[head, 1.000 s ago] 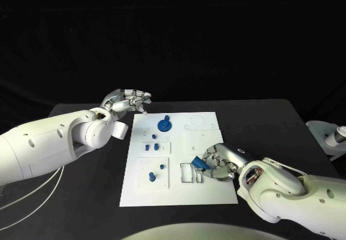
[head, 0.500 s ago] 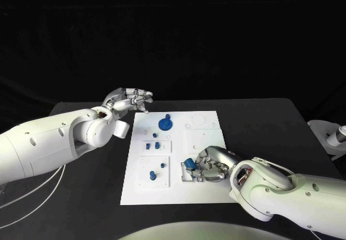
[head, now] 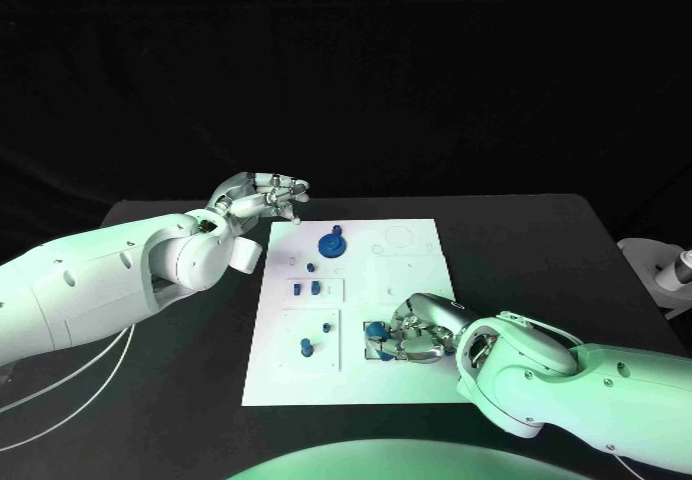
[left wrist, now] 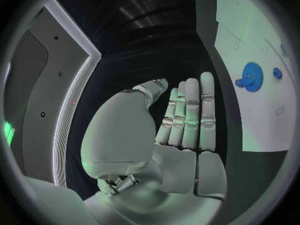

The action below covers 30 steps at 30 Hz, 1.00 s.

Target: Assemble the parts on the task board

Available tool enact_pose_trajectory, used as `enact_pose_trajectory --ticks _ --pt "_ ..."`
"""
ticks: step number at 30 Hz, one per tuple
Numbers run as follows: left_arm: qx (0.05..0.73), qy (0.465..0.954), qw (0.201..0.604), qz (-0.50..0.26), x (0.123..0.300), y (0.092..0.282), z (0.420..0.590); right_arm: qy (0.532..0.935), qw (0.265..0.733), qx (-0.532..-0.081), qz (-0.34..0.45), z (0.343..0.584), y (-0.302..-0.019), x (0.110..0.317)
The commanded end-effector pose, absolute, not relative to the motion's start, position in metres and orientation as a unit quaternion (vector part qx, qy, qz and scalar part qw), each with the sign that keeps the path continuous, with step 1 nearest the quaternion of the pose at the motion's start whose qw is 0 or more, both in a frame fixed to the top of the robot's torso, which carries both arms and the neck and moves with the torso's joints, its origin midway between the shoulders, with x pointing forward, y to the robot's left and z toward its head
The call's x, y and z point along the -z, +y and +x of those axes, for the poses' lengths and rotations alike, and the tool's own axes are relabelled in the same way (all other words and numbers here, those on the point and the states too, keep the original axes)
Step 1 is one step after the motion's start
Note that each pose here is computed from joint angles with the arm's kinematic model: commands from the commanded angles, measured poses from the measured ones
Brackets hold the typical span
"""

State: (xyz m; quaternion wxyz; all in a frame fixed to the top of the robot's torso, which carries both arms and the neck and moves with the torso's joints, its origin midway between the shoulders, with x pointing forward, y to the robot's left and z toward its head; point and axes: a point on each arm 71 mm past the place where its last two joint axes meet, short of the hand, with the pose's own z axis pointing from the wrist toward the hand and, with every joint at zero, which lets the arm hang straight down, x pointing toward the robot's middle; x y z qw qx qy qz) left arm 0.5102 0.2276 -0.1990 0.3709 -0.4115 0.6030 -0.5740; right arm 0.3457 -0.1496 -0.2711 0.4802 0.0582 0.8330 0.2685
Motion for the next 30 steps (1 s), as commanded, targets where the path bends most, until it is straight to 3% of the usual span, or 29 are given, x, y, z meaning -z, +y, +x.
enact_pose_trajectory --ticks 1,30 --pt "0.581 0.601 0.364 -0.411 0.198 0.226 0.51 0.842 0.474 -0.257 0.038 0.345 -0.148 0.273" --pt "0.579 0.6 0.367 -0.412 0.198 0.229 0.51 0.822 0.502 -0.269 0.018 0.34 -0.151 0.264"
